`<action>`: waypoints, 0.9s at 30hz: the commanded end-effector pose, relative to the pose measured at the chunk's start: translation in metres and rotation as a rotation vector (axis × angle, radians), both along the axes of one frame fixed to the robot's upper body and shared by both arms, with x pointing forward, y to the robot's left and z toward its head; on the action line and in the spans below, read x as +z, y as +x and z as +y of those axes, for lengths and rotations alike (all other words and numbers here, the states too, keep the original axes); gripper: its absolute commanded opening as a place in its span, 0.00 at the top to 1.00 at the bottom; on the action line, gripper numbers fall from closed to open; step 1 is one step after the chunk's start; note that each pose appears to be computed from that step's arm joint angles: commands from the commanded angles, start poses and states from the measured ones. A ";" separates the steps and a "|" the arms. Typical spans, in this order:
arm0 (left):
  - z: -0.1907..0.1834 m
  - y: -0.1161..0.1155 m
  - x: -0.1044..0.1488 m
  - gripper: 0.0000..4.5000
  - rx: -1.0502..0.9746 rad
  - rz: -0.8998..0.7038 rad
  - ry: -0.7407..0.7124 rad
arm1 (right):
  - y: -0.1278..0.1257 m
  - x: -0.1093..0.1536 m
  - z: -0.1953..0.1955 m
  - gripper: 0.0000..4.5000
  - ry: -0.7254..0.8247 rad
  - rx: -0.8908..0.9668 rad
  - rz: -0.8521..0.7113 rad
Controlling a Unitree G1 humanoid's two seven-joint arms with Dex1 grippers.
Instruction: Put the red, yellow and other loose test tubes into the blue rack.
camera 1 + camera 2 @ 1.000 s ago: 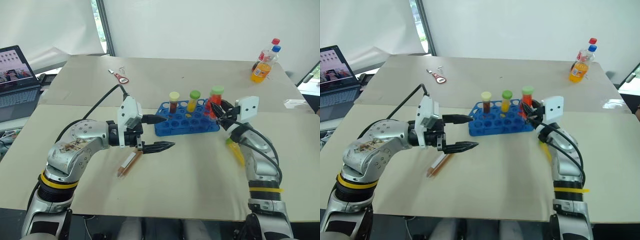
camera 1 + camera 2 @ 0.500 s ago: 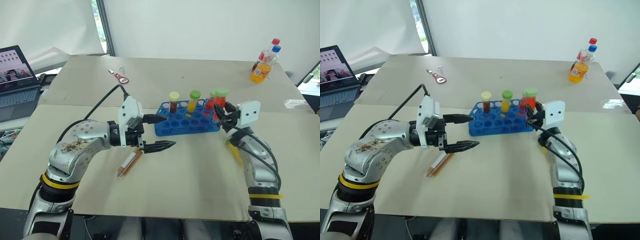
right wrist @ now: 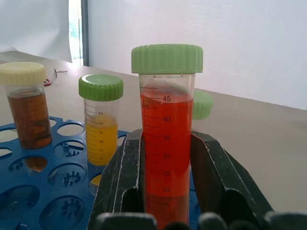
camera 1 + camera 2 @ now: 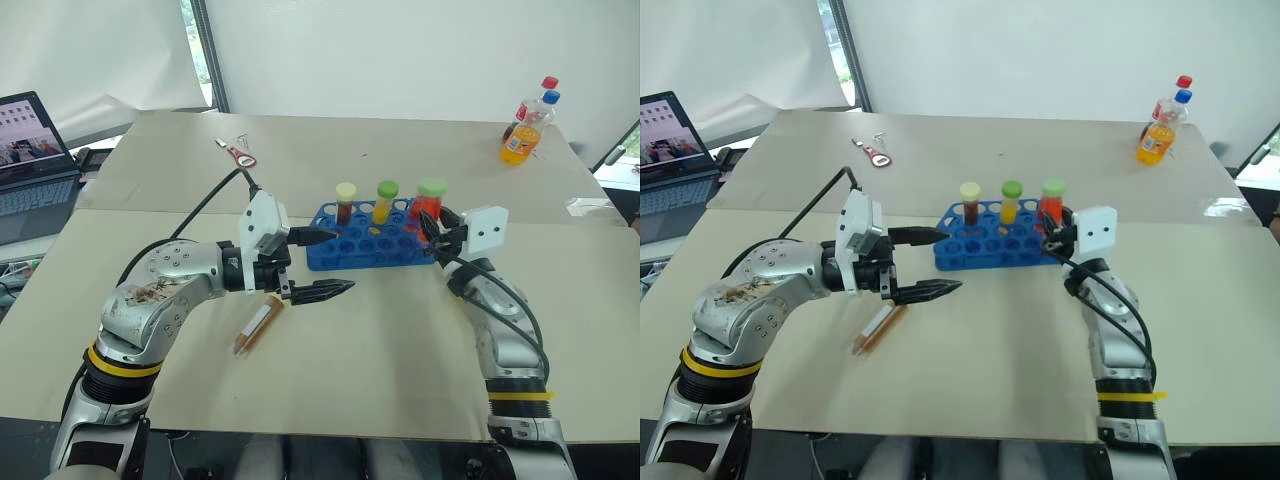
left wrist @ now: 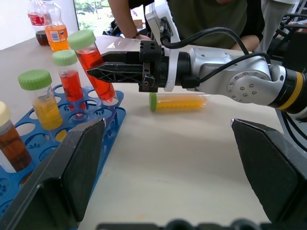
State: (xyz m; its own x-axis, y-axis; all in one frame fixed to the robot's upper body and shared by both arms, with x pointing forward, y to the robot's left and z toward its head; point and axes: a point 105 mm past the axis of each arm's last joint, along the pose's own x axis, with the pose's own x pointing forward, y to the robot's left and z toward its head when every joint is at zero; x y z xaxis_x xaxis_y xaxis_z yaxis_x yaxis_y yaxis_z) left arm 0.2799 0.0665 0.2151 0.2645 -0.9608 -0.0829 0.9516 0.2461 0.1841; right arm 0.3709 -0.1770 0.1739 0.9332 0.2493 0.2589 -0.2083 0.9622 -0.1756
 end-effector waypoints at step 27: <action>-0.003 0.000 0.010 0.00 0.016 -0.045 -0.018 | -0.056 0.016 -0.043 0.01 -0.111 -0.012 0.184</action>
State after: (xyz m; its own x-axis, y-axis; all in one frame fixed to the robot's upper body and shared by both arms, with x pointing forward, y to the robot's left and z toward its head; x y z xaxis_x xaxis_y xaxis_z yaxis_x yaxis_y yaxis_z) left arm 0.2849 0.0626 0.2148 0.3027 -0.9506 -0.0691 0.9426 0.2878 0.1695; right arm 0.3256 -0.2154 0.1633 0.9691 0.2429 0.0442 -0.2286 0.9504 -0.2112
